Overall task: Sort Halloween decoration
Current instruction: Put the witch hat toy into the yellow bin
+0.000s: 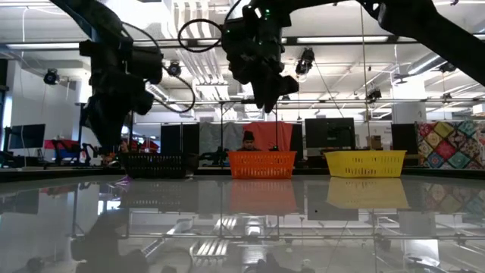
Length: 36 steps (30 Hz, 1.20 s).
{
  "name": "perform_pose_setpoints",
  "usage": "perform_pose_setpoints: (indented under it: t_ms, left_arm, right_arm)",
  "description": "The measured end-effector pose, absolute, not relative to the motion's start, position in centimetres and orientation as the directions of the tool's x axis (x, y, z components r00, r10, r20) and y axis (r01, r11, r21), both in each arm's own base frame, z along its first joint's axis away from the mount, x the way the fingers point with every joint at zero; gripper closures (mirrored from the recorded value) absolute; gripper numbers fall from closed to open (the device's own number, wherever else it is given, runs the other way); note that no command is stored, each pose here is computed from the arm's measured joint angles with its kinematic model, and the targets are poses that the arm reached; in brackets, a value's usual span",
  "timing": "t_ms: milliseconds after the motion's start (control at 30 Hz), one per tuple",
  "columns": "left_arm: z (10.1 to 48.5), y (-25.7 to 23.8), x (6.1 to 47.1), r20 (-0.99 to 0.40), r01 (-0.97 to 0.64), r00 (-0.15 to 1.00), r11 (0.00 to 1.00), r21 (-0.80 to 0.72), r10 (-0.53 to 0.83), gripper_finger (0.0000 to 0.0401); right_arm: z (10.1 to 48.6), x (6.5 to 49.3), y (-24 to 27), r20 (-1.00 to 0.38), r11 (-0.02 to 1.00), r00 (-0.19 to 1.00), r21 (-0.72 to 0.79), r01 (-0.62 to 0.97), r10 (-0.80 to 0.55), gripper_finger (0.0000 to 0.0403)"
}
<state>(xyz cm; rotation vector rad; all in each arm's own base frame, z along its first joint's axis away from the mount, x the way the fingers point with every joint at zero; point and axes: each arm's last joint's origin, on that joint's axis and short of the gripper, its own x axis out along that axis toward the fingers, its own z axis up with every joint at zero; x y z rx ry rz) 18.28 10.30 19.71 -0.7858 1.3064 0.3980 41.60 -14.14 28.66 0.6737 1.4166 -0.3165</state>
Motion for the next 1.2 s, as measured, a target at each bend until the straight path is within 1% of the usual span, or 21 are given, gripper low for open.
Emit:
perform_pose_setpoints:
  t_ms: [167, 367, 500, 667, 1000, 1200]
  left_arm:
    - [18.0, 9.7, 17.5, -0.96, -0.71, 0.21, 0.647, -0.279, -0.184, 0.0232]
    - [16.9, 8.9, 17.6, -0.96, -0.704, 0.209, 0.652, -0.281, -0.189, 0.0232]
    - [16.9, 8.2, 18.2, -0.956, -0.693, 0.226, 0.66, -0.292, -0.185, 0.0232]
    - [17.0, 7.5, 19.2, -0.946, -0.674, 0.276, 0.667, -0.318, -0.172, 0.0232]
    - [16.9, 7.4, 20.2, -0.929, -0.698, 0.338, 0.622, -0.355, -0.151, 0.0232]
    - [16.1, 7.5, 20.6, -0.936, -0.721, 0.313, 0.601, -0.345, -0.162, 0.0232]
  right_arm:
    - [28.7, 42.2, -11.9, -0.975, 0.769, 0.13, 0.221, 0.6, 0.179, 0.0284]
    - [28.8, 42.9, -8.8, -0.976, 0.784, 0.117, 0.219, 0.58, 0.186, 0.0284]
    - [28.8, 43.3, -6.8, -0.976, 0.795, 0.109, 0.219, 0.566, 0.191, 0.0284]
    - [28.8, 43.5, -4.9, -0.976, 0.819, 0.101, 0.219, 0.531, 0.196, 0.0284]
    - [28.8, 43.7, -3.6, -0.976, 0.825, 0.098, 0.218, 0.522, 0.196, 0.0284]
    - [28.8, 43.7, -3.6, -0.976, 0.825, 0.099, 0.218, 0.522, 0.195, 0.0284]
